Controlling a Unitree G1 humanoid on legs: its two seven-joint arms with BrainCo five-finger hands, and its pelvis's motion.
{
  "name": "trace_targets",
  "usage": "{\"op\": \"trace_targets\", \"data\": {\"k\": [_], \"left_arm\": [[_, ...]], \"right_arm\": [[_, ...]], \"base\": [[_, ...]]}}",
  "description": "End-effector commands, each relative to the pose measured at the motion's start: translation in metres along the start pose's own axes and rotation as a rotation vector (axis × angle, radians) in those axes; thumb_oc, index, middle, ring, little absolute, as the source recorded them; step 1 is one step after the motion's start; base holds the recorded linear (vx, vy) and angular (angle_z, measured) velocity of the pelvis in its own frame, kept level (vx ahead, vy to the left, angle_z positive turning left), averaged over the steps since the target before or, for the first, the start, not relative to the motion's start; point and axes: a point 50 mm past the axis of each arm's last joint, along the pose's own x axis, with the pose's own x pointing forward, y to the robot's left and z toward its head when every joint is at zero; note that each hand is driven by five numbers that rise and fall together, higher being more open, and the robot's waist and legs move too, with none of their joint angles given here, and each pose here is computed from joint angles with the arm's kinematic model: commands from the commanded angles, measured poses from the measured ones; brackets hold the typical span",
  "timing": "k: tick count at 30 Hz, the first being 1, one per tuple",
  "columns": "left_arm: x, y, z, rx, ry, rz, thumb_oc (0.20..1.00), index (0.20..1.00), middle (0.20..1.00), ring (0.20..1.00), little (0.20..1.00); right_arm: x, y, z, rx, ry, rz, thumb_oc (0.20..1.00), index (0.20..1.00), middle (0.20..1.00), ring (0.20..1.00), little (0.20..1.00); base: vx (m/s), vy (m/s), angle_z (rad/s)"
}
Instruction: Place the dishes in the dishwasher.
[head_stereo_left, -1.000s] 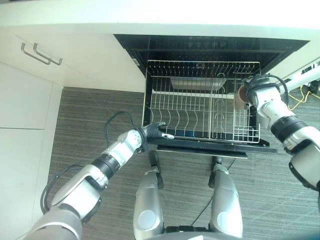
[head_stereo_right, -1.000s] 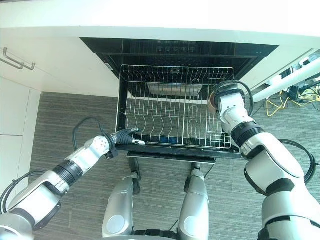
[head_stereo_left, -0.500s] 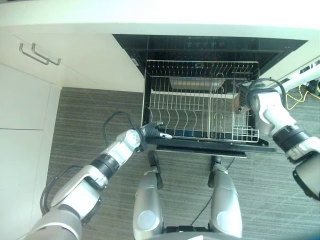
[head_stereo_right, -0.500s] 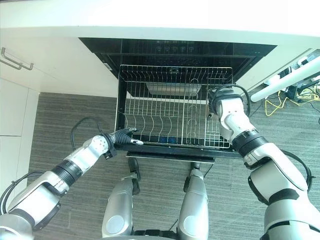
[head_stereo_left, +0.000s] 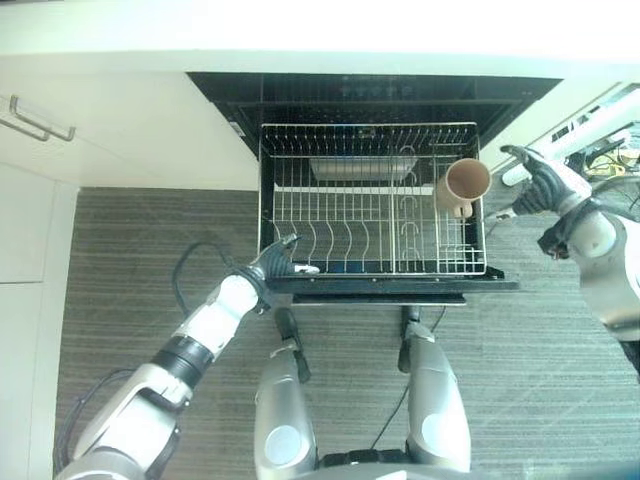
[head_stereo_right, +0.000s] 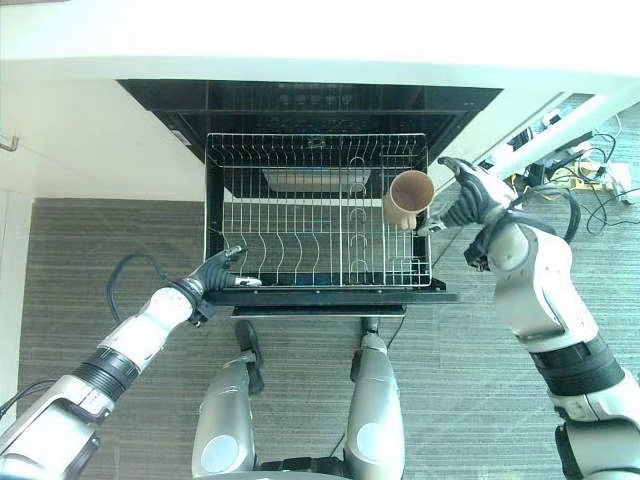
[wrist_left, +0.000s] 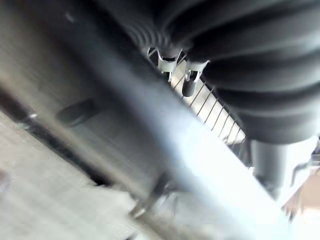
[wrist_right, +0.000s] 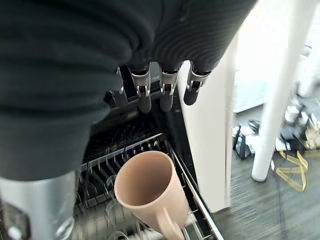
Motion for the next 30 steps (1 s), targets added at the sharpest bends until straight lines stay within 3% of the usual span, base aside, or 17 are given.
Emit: {"op": "trace_targets", "data": {"k": [1, 5, 10, 16, 22, 30], "left_arm": [[-0.018, -0.009, -0.011, -0.088, -0.031, 0.063, 1.000, 1.000, 1.000, 1.000, 1.000], [-0.029, 0.017, 0.024, -0.182, -0.226, 0.193, 1.000, 1.000, 1.000, 1.000, 1.000], [-0.076, 0.062, 0.088, -0.360, -0.664, 0.356, 1.000, 1.000, 1.000, 1.000, 1.000], [-0.118, 0.078, 0.126, -0.408, -1.034, 0.438, 1.000, 1.000, 1.000, 1.000, 1.000], [-0.134, 0.077, 0.145, -0.462, -1.201, 0.434, 1.000, 1.000, 1.000, 1.000, 1.000], [-0.139, 0.076, 0.137, -0.503, -1.191, 0.476, 1.000, 1.000, 1.000, 1.000, 1.000]], "right_arm": [[-0.007, -0.038, 0.025, 0.051, -0.191, -0.238, 1.000, 1.000, 1.000, 1.000, 1.000], [-0.018, -0.033, 0.019, 0.167, -0.219, -0.285, 1.000, 1.000, 1.000, 1.000, 1.000], [-0.037, -0.018, 0.012, 0.417, -0.271, -0.319, 1.000, 1.000, 1.000, 1.000, 1.000], [-0.049, -0.013, 0.012, 0.544, -0.312, -0.322, 1.000, 1.000, 1.000, 1.000, 1.000], [-0.063, -0.020, 0.038, 0.676, -0.537, -0.373, 1.000, 1.000, 1.000, 1.000, 1.000], [-0.070, -0.027, 0.054, 0.817, -0.693, -0.297, 1.000, 1.000, 1.000, 1.000, 1.000]], "base": [[0.06, -0.032, -0.09], [0.05, -0.049, -0.06], [0.06, -0.087, -0.03], [0.07, -0.094, 0.07], [0.05, -0.045, -0.01], [-0.08, -0.089, 0.07]]}}
